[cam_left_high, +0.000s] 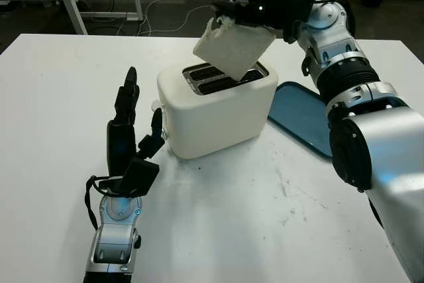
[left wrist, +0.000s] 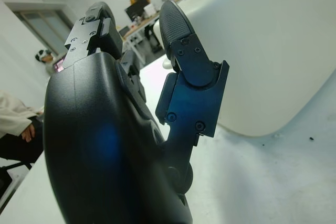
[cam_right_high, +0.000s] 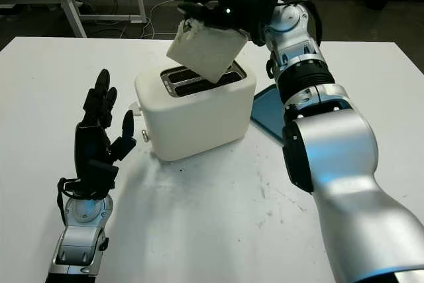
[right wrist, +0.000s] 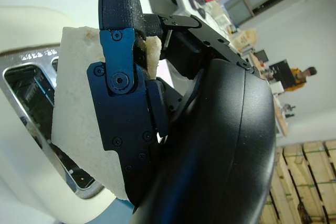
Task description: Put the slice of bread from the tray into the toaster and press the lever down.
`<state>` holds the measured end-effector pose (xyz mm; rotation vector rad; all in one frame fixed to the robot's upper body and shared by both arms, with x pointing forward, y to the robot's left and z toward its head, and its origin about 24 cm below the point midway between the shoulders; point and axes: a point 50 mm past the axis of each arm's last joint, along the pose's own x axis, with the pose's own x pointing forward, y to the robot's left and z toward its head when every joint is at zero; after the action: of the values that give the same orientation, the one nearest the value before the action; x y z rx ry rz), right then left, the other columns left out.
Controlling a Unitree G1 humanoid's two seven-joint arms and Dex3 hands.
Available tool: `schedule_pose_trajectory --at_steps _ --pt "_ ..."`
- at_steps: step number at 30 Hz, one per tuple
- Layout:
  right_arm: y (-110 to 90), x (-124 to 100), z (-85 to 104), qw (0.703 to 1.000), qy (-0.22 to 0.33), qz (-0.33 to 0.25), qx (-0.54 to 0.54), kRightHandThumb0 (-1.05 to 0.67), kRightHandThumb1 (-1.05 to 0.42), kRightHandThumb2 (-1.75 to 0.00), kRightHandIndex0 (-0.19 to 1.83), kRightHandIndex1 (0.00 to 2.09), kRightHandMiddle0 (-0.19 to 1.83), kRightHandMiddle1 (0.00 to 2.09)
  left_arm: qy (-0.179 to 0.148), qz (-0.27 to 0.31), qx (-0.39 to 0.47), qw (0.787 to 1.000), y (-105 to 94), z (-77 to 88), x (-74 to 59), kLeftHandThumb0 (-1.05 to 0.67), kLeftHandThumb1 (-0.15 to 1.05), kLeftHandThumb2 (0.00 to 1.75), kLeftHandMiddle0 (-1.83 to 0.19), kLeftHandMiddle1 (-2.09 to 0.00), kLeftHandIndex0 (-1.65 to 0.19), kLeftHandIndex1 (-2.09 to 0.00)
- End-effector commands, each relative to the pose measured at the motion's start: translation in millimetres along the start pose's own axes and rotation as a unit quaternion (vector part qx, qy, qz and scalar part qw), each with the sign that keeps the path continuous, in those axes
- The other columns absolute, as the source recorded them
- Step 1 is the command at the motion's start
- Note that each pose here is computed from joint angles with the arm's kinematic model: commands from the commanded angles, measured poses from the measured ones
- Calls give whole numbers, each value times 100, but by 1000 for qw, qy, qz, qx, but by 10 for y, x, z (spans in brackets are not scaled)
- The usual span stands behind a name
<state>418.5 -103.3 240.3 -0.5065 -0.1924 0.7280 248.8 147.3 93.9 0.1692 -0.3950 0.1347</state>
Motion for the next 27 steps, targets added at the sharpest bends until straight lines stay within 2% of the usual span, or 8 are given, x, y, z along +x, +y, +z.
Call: schedule_pose_trajectory --at_steps 1,11,20,27 --pt "49 -5 -74 1000 3 5 -3 -44 -92 -20 111 175 93 175 -7 0 0 1000 -13 14 -3 -63 92 74 0 -31 -11 -3" --pt "115 22 -98 999 11 8 -51 -46 -92 -16 115 175 100 175 -8 0 -6 1000 -23 17 -2 -63 92 74 0 -32 -11 -3" --pt "158 69 -81 998 19 8 -63 -47 -92 -15 115 175 98 175 -7 2 -5 1000 -31 15 2 -64 92 74 0 -34 -12 -4" --pt "244 77 -95 993 23 55 -103 -51 -92 -18 118 175 100 175 -4 2 -7 1000 -26 19 -3 -63 92 73 0 -32 -11 -4"
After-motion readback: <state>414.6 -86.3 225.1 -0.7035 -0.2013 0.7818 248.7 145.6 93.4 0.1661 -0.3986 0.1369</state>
